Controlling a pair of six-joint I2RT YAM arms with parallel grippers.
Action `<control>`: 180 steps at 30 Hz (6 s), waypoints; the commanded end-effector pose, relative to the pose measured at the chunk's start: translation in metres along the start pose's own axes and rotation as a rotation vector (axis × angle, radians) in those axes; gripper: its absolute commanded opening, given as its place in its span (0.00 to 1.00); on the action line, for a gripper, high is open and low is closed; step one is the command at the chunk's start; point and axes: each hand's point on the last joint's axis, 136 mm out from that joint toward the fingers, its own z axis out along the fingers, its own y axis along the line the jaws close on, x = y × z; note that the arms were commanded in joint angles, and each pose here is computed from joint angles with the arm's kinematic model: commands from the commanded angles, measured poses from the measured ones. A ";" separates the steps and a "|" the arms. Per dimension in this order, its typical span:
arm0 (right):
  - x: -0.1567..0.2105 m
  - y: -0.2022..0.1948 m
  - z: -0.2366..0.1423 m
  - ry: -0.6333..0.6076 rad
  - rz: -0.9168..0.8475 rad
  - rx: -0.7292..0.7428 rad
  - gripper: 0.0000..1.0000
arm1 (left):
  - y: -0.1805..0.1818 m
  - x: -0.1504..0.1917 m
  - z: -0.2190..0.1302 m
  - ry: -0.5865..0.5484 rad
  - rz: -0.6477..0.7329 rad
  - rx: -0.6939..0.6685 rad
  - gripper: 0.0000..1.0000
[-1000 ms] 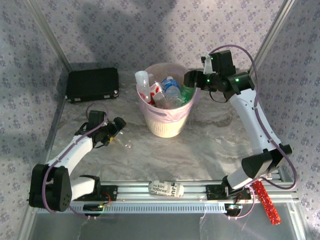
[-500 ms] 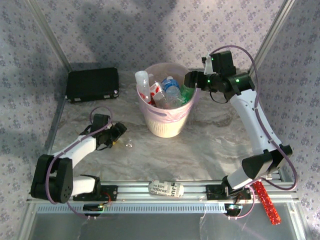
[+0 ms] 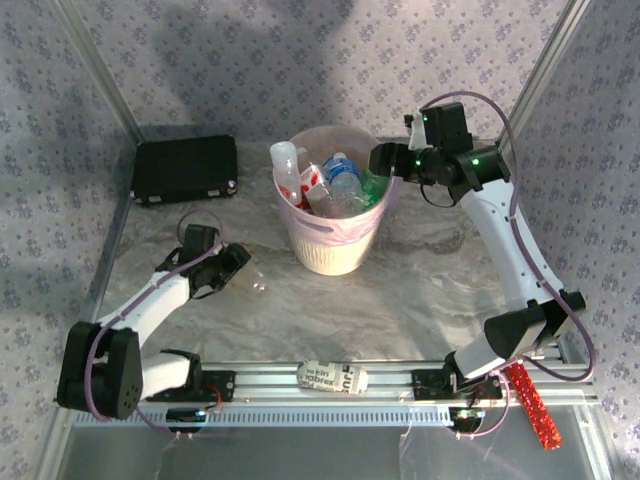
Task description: Put the plastic bottles in the bin
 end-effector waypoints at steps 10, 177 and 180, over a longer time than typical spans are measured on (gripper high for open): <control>-0.005 -0.002 -0.013 -0.032 -0.011 0.013 0.79 | -0.115 -0.047 -0.114 -0.151 0.209 0.219 0.55; 0.140 -0.267 0.096 -0.396 -0.217 0.488 0.99 | 0.035 -0.156 0.015 -0.716 0.733 -0.165 1.00; 0.140 -0.267 0.096 -0.397 -0.217 0.489 0.99 | 0.035 -0.156 0.015 -0.716 0.733 -0.165 1.00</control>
